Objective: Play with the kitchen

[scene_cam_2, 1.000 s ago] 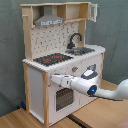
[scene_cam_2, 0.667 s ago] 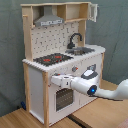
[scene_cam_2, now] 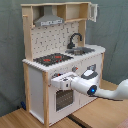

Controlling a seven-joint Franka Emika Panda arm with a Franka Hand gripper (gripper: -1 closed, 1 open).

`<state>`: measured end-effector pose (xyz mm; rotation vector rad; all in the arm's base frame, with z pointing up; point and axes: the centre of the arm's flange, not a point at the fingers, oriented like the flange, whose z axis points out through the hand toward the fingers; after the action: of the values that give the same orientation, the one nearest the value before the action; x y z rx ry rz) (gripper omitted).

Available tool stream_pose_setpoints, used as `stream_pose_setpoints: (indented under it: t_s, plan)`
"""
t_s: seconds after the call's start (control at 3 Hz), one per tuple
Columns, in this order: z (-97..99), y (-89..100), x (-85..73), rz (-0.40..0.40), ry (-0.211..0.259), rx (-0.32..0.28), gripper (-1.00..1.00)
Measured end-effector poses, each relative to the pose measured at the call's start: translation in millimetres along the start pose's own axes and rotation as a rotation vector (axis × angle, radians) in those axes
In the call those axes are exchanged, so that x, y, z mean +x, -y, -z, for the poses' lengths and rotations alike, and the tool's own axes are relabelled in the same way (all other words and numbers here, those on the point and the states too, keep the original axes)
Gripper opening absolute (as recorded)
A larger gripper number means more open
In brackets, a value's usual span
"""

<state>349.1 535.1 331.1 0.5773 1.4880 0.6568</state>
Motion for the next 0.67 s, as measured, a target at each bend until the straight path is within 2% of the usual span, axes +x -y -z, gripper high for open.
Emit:
stream_pose_setpoints:
  t_s: [0.33, 0.67]
  plan:
    - [0.2, -0.5, -0.3, 0.039, -0.003, 0.002, -1.00]
    - [0.4, -0.7, -0.3, 0.038, -0.003, 0.002, 1.00]
